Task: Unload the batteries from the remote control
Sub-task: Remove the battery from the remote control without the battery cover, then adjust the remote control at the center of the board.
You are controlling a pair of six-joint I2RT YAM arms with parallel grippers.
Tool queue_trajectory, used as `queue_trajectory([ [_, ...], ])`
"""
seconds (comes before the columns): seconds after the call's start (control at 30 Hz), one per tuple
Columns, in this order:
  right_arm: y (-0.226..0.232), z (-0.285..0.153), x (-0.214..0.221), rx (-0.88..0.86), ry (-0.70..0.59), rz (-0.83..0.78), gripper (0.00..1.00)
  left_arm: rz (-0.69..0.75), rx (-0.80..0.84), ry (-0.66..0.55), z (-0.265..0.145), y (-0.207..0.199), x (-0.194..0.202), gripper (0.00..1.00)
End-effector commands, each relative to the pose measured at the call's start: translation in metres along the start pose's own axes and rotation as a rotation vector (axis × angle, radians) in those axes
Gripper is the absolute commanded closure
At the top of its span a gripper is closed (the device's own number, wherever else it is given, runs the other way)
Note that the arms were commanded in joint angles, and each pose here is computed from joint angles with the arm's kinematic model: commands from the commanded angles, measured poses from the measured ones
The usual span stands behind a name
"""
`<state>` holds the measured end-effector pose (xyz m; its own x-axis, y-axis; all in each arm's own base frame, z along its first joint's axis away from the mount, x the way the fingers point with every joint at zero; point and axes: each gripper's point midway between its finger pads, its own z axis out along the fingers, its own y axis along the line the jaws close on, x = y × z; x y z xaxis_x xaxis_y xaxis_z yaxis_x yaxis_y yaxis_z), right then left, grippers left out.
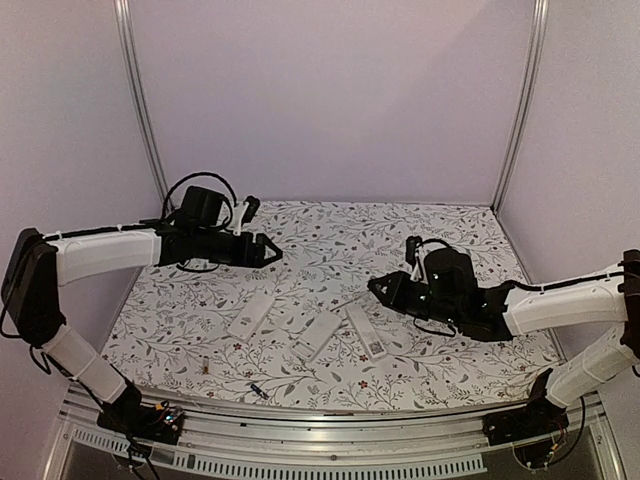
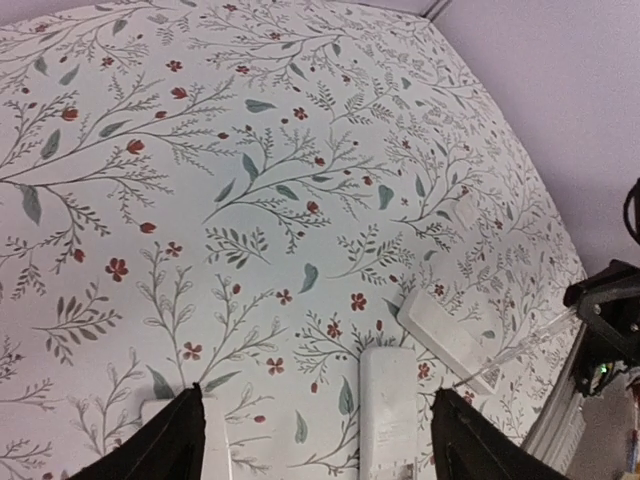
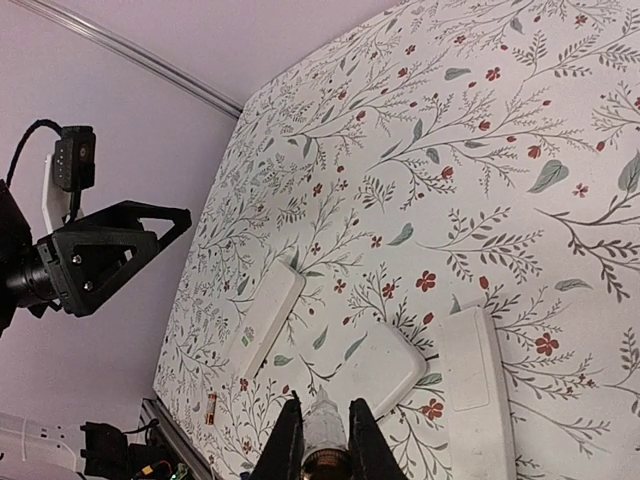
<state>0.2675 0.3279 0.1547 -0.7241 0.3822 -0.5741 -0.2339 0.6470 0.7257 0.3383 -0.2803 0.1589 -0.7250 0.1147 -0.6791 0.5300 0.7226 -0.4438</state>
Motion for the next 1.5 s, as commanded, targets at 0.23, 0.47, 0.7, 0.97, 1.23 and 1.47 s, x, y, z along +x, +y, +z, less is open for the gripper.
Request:
queue_trajectory([
  [0.23,-0.033,-0.031,-0.044,0.108,-0.110,-0.084,1.00,-0.216,-0.324,0.102,-0.015,0.124,0.026,0.22],
  [0.47,-0.047,-0.041,-0.037,0.121,-0.113,-0.059,1.00,-0.267,-0.292,0.206,0.004,0.128,0.055,0.21],
  [0.7,-0.050,-0.044,-0.036,0.120,-0.125,-0.037,1.00,-0.228,-0.310,0.292,0.021,0.122,0.076,0.21],
  [0.97,-0.048,-0.040,-0.037,0.113,-0.128,-0.031,1.00,-0.197,-0.319,0.336,0.031,0.115,0.088,0.20],
  [1.23,-0.050,-0.039,-0.037,0.117,-0.131,-0.028,1.00,-0.183,-0.329,0.353,0.035,0.115,0.091,0.19],
  [1.47,-0.050,-0.037,-0.036,0.115,-0.128,-0.026,1.00,-0.156,-0.289,0.380,0.044,0.101,0.099,0.19],
])
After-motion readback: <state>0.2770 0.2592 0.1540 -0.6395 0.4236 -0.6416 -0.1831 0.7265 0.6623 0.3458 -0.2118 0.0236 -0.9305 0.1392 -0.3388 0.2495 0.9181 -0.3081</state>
